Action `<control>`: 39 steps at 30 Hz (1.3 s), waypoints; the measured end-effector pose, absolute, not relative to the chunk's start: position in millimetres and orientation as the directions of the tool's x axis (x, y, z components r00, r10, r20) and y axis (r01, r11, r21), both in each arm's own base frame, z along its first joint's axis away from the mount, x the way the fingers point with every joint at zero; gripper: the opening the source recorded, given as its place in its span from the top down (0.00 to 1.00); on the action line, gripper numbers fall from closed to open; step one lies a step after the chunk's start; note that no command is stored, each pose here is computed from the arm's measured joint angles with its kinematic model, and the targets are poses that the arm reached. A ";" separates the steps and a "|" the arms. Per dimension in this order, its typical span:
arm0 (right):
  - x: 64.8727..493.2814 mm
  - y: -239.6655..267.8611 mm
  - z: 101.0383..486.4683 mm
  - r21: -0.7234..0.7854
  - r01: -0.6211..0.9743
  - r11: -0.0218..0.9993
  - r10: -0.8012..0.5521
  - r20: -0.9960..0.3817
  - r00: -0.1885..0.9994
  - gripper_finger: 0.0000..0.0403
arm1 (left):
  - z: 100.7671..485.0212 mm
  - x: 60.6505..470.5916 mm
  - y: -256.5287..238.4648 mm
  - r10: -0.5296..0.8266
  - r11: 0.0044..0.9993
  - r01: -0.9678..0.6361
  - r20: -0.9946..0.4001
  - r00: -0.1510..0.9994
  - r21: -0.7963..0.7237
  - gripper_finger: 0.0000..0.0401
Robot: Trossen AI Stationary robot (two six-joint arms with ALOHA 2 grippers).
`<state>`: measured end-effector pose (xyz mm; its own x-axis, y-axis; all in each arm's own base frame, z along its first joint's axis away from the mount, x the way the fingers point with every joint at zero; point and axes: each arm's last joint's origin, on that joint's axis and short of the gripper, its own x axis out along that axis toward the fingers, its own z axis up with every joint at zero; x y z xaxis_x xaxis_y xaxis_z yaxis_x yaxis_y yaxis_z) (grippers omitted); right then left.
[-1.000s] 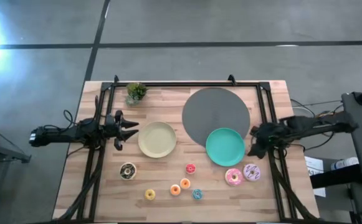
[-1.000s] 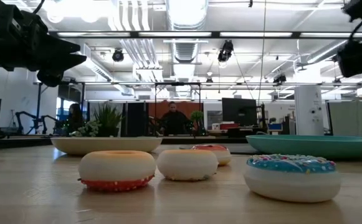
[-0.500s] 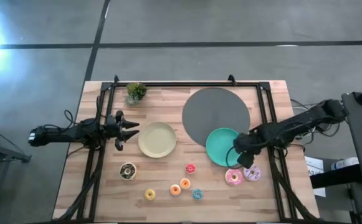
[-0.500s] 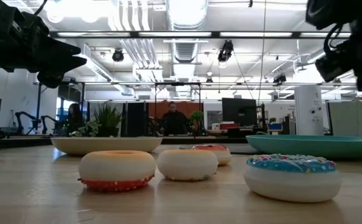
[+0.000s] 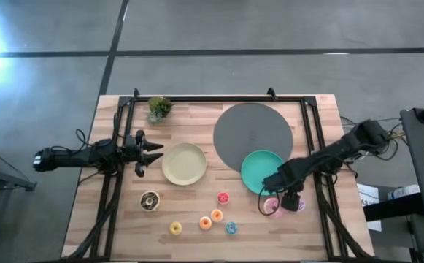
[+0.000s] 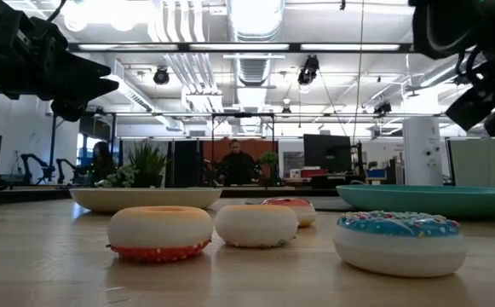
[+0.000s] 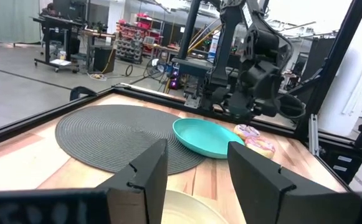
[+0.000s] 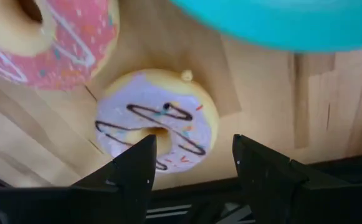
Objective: Pick & Place donuts
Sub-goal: Put the large purple donut on the green plate
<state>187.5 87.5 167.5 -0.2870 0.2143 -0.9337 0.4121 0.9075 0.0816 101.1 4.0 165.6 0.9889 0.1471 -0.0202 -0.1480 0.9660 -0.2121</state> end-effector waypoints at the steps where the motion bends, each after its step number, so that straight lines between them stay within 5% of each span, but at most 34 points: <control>1: 184.1 89.7 165.3 0.070 0.407 0.911 0.206 -0.932 -0.300 0.50 | 165.6 101.1 4.0 0.147 0.966 -0.148 -0.020 0.989 -0.212 0.65; 15: 172.5 107.7 140.4 0.021 0.461 0.887 0.130 -0.970 -0.205 0.51 | 165.5 101.1 4.0 0.147 0.966 -0.148 -0.021 0.989 -0.212 0.65; 23: 161.2 106.5 135.7 -0.004 0.471 0.882 0.113 -0.969 -0.220 0.81 | 165.5 101.1 4.0 0.147 0.966 -0.149 -0.021 0.989 -0.212 0.65; 27: 165.9 109.5 167.0 0.072 0.482 0.873 0.155 -0.978 -0.136 0.95 | 165.5 101.1 4.1 0.148 0.966 -0.149 -0.021 0.989 -0.212 0.65; 33: 184.6 89.1 216.9 0.134 0.599 0.789 0.100 -0.991 0.091 0.93 | 165.5 101.1 4.0 0.147 0.966 -0.148 -0.021 0.989 -0.212 0.65; 39: 224.2 45.7 187.7 0.075 0.651 0.755 0.037 -0.997 0.072 0.93 | 165.5 101.1 4.0 0.147 0.966 -0.149 -0.021 0.989 -0.212 0.65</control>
